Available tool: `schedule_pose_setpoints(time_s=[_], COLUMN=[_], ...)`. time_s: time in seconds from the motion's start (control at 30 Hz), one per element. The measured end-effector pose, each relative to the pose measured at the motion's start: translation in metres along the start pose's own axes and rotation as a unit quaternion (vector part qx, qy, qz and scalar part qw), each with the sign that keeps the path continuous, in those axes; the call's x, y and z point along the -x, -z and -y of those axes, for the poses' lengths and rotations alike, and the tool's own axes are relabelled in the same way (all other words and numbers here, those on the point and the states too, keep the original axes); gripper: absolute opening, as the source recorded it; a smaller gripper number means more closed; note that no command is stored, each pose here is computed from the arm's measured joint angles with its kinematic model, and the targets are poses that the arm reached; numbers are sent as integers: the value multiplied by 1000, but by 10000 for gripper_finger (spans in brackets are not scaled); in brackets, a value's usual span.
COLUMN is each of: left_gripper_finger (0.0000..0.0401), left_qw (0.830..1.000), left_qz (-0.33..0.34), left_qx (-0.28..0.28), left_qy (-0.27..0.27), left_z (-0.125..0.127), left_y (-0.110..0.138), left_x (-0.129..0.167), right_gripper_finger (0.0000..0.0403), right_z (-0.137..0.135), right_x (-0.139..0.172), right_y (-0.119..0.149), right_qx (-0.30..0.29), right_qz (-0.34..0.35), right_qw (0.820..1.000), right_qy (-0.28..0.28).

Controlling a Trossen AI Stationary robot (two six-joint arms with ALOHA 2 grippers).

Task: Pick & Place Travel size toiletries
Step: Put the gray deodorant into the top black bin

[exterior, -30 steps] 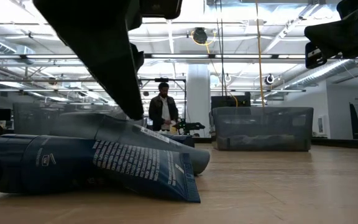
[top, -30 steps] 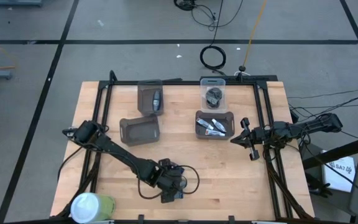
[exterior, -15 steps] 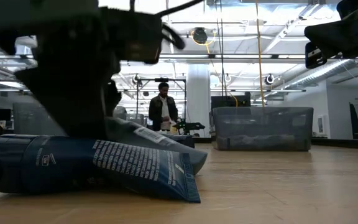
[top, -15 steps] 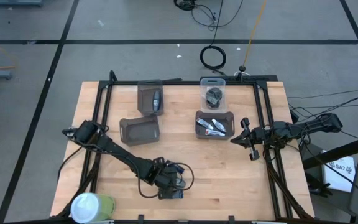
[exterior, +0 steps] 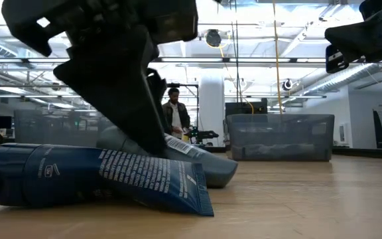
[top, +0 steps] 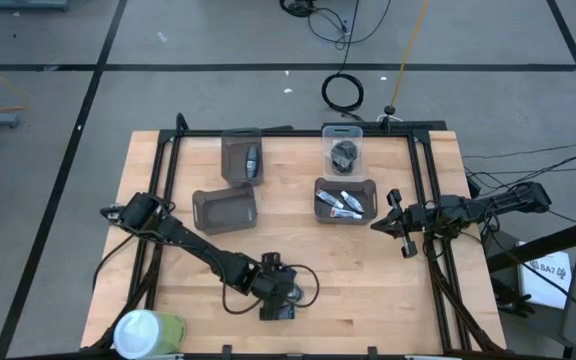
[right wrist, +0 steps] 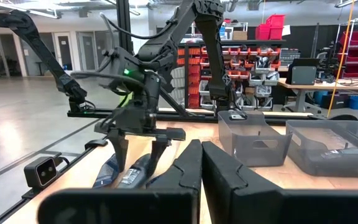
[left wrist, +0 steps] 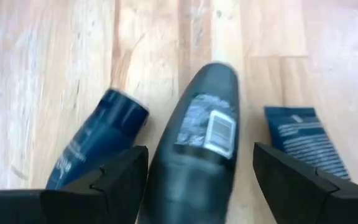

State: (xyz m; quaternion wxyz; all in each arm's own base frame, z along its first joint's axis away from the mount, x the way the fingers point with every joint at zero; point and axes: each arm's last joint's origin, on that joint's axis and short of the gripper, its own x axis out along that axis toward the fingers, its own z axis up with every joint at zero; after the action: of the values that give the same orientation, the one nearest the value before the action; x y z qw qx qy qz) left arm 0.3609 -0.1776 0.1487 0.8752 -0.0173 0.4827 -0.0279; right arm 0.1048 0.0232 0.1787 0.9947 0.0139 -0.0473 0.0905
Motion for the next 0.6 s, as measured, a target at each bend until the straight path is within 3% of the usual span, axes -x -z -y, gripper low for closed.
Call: schedule_pose_setpoints(time_s=[0.27, 0.6], left_gripper_finger=[282, 282], left_qw=[1000, 999], left_qz=[3, -16], left_qx=[-15, -32], left_qy=[-2, 14], left_z=[-4, -2], left_y=[-2, 7], left_x=[-1, -23], right_gripper_finger=[0, 0], right_z=[0, 0], right_x=[0, 0], right_y=[0, 0], right_qx=[0, 0], right_qz=[0, 0], right_qw=[1000, 1000], right_qy=[0, 0])
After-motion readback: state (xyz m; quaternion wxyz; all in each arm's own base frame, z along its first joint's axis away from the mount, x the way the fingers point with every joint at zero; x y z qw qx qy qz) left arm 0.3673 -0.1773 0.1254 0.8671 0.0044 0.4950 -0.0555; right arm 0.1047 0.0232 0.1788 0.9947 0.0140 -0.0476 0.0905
